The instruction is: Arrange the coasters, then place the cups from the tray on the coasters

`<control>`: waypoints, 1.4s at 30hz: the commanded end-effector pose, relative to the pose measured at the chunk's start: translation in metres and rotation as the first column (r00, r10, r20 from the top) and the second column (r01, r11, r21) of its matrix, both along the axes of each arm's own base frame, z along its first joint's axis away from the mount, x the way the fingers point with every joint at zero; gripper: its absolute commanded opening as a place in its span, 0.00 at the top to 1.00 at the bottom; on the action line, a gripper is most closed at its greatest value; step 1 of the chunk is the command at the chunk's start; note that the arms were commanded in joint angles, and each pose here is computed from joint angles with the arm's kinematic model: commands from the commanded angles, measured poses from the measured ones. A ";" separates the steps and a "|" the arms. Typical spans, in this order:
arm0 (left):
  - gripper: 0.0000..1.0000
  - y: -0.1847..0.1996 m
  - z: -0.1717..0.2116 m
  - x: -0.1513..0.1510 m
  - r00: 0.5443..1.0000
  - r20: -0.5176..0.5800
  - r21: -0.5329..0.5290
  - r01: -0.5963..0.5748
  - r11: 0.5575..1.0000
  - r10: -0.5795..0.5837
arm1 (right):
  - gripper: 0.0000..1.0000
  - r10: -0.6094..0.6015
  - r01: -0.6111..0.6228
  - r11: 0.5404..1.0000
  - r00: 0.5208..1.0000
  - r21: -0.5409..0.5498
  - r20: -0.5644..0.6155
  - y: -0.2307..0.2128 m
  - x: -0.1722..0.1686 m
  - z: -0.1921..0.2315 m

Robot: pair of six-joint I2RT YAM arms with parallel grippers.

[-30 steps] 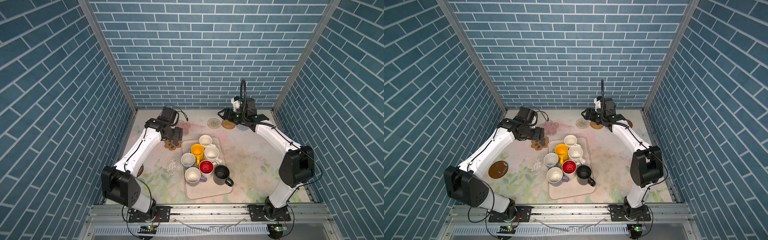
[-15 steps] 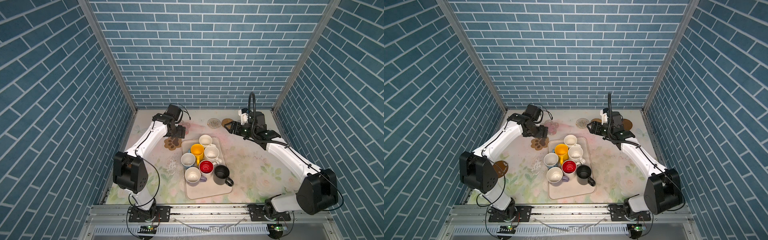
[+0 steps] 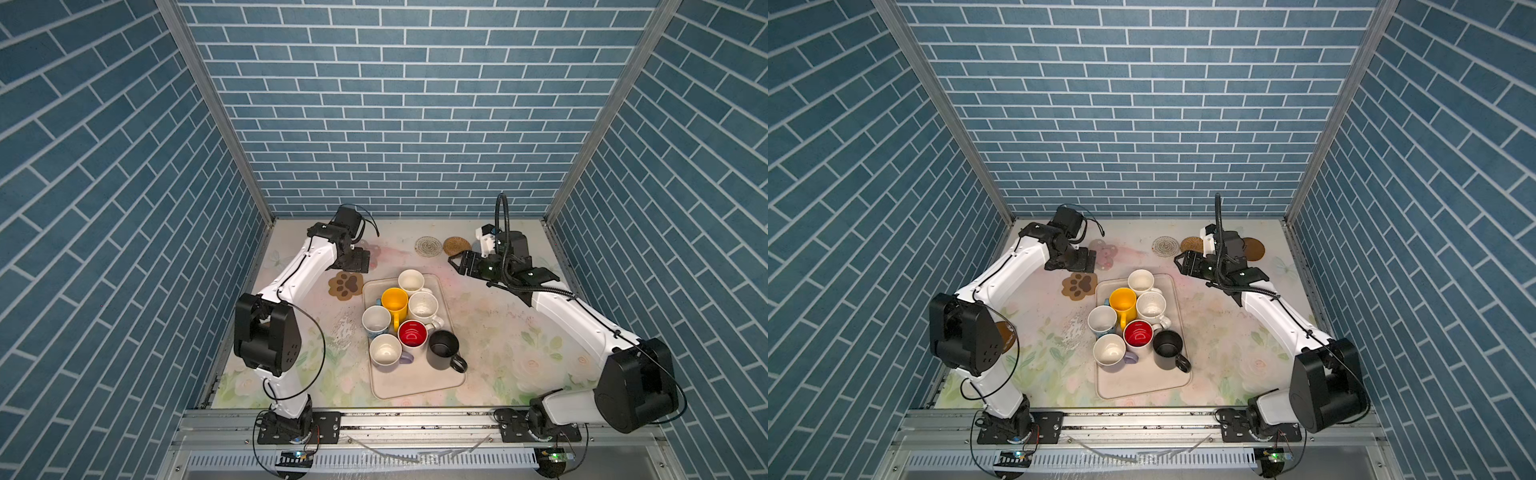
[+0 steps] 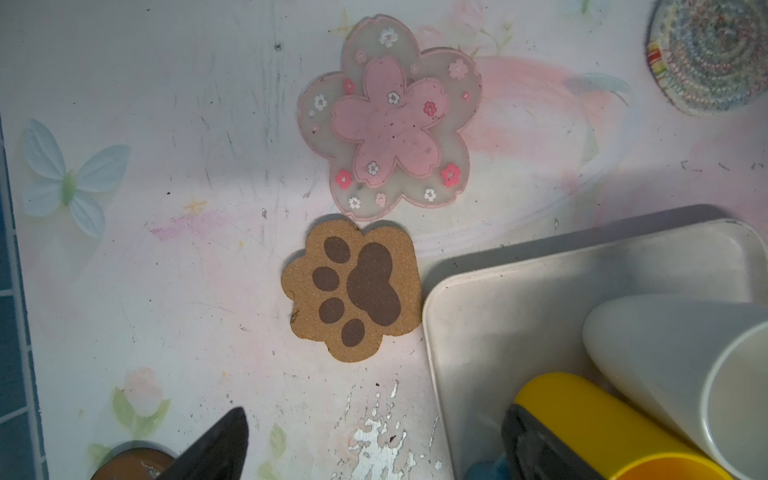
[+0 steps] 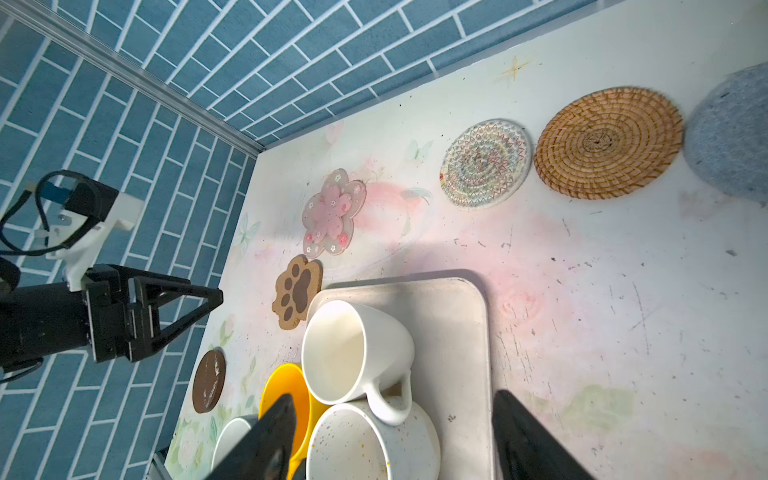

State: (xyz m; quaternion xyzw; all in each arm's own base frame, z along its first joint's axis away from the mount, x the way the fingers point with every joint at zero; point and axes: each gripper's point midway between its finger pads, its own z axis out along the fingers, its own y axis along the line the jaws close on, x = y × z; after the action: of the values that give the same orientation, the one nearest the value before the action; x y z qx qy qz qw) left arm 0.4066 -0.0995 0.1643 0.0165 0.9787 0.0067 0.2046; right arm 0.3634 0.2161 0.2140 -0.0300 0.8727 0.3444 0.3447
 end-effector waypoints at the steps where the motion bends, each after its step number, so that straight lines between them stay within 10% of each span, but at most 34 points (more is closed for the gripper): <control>1: 0.04 0.014 -0.005 0.011 0.999 -0.010 -0.026 -0.040 0.999 0.040 | 0.25 0.027 -0.027 1.000 0.999 -0.007 0.032 0.002 -0.002 -0.002; 24: 0.12 0.077 -0.061 0.071 0.969 -0.077 -0.142 -0.242 0.960 0.233 | 0.26 0.004 -0.004 1.000 0.999 -0.009 0.040 0.017 0.043 0.020; 42: 0.17 0.051 -0.122 0.115 0.954 -0.143 -0.336 -0.297 0.894 0.263 | 0.26 0.012 -0.012 0.999 1.000 -0.039 0.017 0.022 0.058 0.015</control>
State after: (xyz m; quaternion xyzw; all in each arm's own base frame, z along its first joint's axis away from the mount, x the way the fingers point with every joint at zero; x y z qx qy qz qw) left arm 0.5094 -0.0406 0.0439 -0.1506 0.9706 -0.1148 0.1487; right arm 0.4145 0.2361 0.2143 -0.0277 0.8815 0.3351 0.3315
